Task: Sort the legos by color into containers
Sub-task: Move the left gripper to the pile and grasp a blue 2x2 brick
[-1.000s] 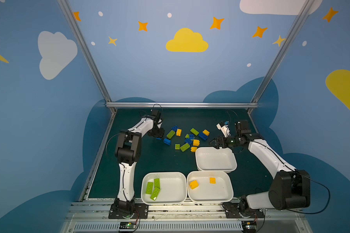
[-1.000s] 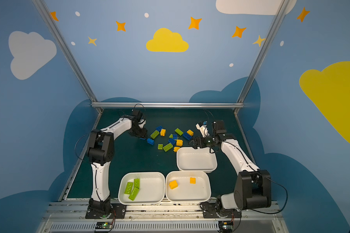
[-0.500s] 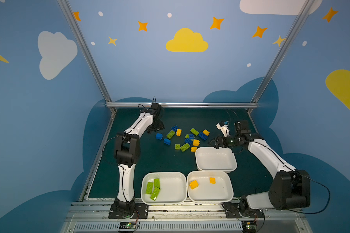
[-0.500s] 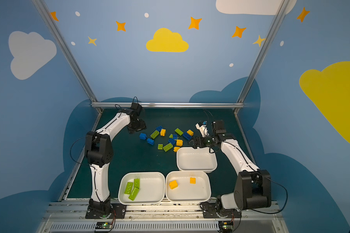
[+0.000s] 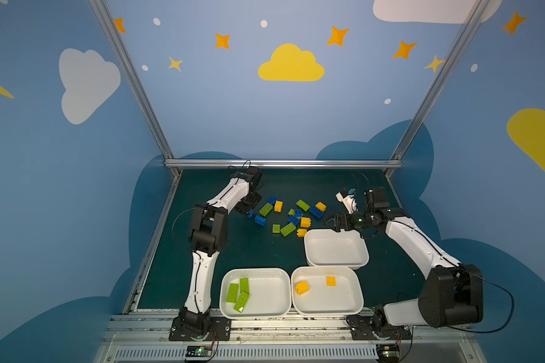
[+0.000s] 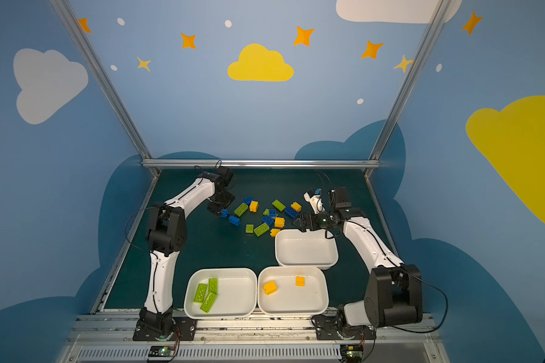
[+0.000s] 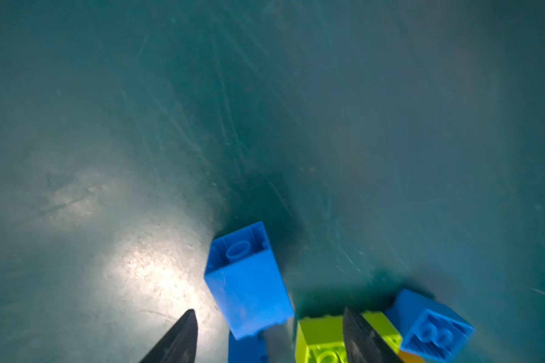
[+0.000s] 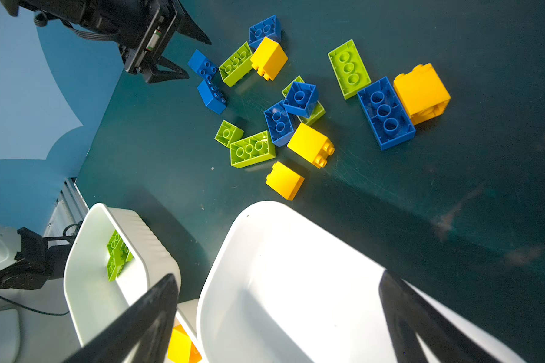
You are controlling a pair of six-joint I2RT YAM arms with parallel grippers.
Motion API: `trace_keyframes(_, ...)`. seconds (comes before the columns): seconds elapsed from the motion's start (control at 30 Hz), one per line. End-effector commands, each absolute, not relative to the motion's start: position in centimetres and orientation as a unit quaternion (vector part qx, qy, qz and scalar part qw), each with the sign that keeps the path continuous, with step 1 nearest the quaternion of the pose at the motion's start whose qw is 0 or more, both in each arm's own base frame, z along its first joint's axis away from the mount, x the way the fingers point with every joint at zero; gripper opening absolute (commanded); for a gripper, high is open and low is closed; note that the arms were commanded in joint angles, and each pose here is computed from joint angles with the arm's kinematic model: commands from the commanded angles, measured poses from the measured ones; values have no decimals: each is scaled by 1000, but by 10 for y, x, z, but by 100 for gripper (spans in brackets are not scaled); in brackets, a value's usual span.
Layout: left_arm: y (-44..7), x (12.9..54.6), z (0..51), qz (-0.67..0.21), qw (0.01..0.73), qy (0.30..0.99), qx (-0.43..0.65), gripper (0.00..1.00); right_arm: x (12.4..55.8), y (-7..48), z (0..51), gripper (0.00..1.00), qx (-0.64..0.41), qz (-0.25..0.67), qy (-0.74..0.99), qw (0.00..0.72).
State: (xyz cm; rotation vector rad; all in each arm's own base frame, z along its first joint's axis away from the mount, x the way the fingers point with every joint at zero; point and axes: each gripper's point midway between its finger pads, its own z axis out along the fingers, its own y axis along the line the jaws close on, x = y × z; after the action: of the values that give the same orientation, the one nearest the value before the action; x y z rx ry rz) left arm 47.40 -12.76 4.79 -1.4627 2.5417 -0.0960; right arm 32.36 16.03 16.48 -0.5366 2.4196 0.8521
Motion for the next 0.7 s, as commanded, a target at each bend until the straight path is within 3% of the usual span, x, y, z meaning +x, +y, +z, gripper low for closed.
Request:
trace_keyframes(0.0,-120,468,39,-12,94,851,-517,69,322,161,166,98,-199,316,891,259)
trace_keyframes(0.2,-116,479,25,-16,101,858,-503,55,321,161,165,98,-199,317,891,257)
trace_keyframes(0.43,-116,483,29,-27,104,869,-483,31,322,160,168,98,-198,314,891,260)
trace_keyframes(0.67,-122,486,74,-52,129,911,-388,30,324,161,182,99,-201,329,882,270)
